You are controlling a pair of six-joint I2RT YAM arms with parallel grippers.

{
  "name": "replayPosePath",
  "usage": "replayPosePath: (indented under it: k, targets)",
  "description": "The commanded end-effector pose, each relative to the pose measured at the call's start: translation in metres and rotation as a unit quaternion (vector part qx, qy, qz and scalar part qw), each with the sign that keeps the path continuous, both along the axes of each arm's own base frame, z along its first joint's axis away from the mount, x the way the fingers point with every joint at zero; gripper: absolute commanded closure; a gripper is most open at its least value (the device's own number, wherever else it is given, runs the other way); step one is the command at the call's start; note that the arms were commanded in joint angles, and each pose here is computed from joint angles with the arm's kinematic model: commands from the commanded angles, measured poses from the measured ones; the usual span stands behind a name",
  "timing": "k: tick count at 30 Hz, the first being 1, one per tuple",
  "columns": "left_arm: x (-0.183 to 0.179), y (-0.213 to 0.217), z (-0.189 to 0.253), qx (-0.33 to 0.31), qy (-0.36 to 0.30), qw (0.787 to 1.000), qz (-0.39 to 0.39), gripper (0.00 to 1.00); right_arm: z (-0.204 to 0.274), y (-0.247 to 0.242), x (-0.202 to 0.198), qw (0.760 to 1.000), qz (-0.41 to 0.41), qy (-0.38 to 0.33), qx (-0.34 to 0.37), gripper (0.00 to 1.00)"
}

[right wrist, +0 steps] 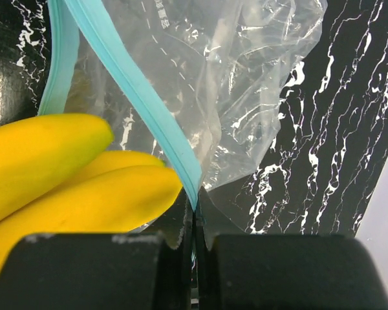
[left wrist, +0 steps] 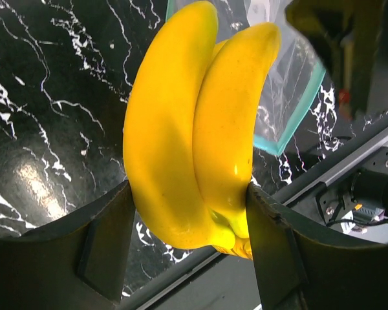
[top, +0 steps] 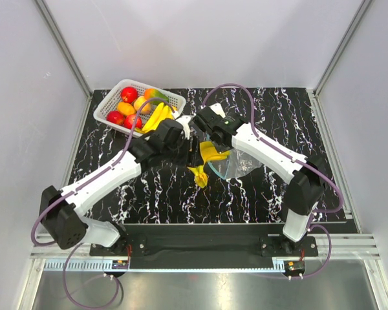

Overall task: Place the food in the zip-top bag and seal the zipper
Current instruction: Place the fake fruit in the zipper food storage bag.

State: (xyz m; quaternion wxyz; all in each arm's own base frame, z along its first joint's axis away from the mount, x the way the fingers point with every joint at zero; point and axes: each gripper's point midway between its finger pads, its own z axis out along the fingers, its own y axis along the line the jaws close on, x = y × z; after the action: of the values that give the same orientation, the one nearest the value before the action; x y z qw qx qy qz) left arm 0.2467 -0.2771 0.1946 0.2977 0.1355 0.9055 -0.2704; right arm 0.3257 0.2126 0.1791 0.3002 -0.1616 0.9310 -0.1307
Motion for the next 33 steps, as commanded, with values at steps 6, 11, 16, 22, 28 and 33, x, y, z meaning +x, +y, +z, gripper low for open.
replayPosePath:
  k: [6,11,16,22,28,33]
  targets:
    - [0.011,-0.039,0.038,-0.025,-0.055,0.998,-0.03,0.5,0.009,0.012,-0.002,0.999,0.005,-0.024,0.037,1.0]
    - [0.001,-0.056,0.033,-0.047,-0.063,0.995,-0.059,0.51,0.019,0.018,-0.005,0.996,0.019,-0.035,0.076,1.0]
    - [0.011,-0.064,0.024,-0.04,-0.056,0.996,-0.049,0.51,0.035,0.026,-0.019,0.991,0.038,-0.029,0.126,1.0]
    - [0.025,-0.075,0.019,-0.024,-0.041,0.998,-0.038,0.51,0.035,0.022,-0.029,0.99,0.042,-0.014,0.132,1.0]
    - [0.042,-0.074,0.015,-0.068,-0.009,0.998,-0.008,0.51,0.029,0.019,-0.037,0.99,0.04,-0.008,0.138,1.0]
    - [0.05,-0.073,0.022,-0.112,-0.005,0.994,0.006,0.51,0.024,0.015,-0.041,0.99,0.037,-0.004,0.137,1.0]
